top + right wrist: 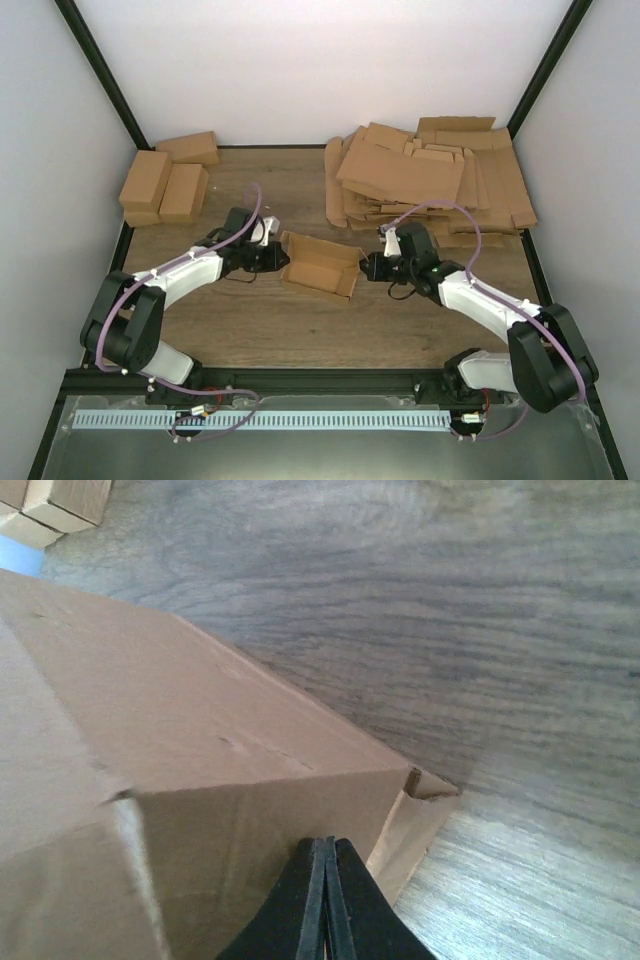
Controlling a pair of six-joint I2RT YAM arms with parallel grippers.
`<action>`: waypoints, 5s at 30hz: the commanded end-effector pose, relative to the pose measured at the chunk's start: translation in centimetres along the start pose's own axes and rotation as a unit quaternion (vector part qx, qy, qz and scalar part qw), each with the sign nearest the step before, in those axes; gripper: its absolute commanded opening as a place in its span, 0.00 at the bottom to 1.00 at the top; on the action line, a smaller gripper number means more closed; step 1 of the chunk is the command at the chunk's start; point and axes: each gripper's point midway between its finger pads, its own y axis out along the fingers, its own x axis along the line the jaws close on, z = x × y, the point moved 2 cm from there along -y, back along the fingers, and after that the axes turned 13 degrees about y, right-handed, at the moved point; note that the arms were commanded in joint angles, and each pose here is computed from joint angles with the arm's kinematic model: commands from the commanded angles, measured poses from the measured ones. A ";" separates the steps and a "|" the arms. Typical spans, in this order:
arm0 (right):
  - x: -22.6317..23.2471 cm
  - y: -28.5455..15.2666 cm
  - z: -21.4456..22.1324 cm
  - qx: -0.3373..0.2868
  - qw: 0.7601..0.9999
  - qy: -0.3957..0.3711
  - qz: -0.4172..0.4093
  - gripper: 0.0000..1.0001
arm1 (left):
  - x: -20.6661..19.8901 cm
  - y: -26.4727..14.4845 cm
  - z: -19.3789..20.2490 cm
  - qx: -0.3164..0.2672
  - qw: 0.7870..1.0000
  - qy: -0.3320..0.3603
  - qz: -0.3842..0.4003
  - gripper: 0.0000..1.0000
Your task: Fold the paper box
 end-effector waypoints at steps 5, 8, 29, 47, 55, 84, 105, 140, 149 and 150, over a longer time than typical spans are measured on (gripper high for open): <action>-0.8 0.9 2.3 0.013 1.000 0.020 -0.009 0.01 | 1.2 0.2 2.6 0.020 0.999 0.005 -0.025 0.05; -0.7 0.9 2.3 0.012 1.000 0.022 -0.012 0.01 | 1.0 -0.1 2.8 0.021 1.000 0.004 -0.023 0.05; -0.6 -5.8 -1.8 -0.093 0.988 -0.012 0.120 0.26 | 5.8 -10.7 0.3 -0.061 0.952 -0.074 -0.291 0.13; 4.6 -5.1 -5.3 -0.024 0.925 0.374 0.061 0.84 | 1.0 -7.3 -8.5 -0.041 0.967 -0.251 0.033 0.94; 4.7 -2.1 -2.9 0.056 0.907 0.416 0.035 0.80 | -0.6 -5.0 -7.6 -0.012 0.957 -0.274 0.091 0.85; 5.6 1.1 1.0 0.128 0.896 0.423 0.034 0.38 | -2.3 -2.6 -0.3 0.050 0.959 -0.264 0.087 0.46; 7.5 1.6 -0.8 0.131 0.899 0.417 0.028 0.33 | -3.2 -2.5 -1.8 0.067 0.963 -0.239 0.109 0.46; 0.4 3.4 0.8 0.104 0.923 0.346 0.130 0.34 | -2.1 -1.3 0.6 0.095 0.981 -0.157 0.056 0.48; 0.8 3.1 0.3 0.075 0.942 0.294 0.142 0.34 | -1.9 -3.2 -0.4 0.092 0.991 -0.097 0.005 0.66; 0.8 3.1 0.2 0.073 0.944 0.290 0.141 0.33 | -1.9 -3.4 -0.5 0.089 0.992 -0.091 -0.001 0.68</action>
